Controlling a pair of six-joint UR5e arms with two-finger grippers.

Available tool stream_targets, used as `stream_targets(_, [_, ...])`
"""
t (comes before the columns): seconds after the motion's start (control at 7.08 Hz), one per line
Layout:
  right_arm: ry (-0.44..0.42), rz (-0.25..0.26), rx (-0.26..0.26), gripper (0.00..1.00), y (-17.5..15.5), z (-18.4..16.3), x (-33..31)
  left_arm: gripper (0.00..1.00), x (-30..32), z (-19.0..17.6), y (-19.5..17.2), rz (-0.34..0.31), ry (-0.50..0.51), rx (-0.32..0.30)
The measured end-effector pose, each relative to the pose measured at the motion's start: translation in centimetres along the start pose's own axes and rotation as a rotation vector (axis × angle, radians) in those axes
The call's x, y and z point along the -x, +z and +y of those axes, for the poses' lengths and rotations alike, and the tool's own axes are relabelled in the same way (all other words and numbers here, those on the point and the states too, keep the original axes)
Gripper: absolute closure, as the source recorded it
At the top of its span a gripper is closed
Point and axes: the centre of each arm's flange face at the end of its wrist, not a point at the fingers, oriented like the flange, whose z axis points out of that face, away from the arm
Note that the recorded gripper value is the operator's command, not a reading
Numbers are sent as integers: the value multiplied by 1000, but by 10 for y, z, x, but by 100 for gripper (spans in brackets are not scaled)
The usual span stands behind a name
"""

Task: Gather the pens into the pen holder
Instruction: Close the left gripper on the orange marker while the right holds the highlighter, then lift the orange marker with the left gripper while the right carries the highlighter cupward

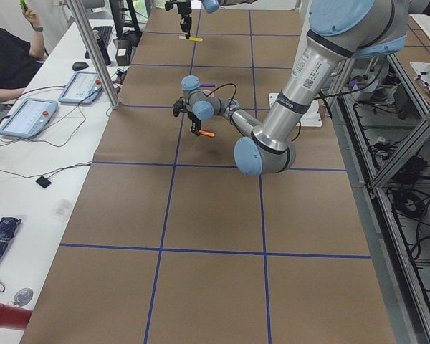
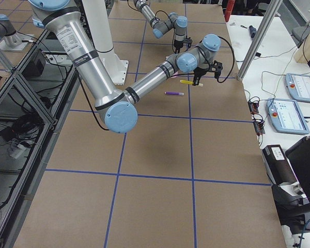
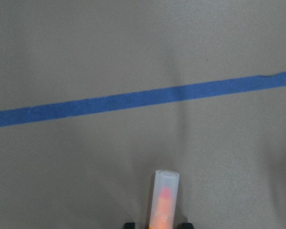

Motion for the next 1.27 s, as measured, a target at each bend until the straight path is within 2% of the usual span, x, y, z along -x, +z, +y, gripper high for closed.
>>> stream_targets(0.14, [0, 0, 0, 100, 0, 0, 0, 94, 0, 0, 0, -1, -1, 0])
stream_targets(0.28, [-1, -1, -1, 100, 0, 0, 0, 100, 0, 0, 0, 1, -1, 0])
stream_targets(0.71, [-2, -1, -1, 100, -1, 0, 1, 100, -6, -1, -8, 9, -2, 1])
stream_targets(0.99, [-5, -6, -4, 100, -4, 3, 4, 100, -7, -6, -26, 21, -10, 2])
stream_targets(1.27, [2, -27, -42, 100, -20, 16, 31, 100, 2, -22, -63, 44, -16, -48])
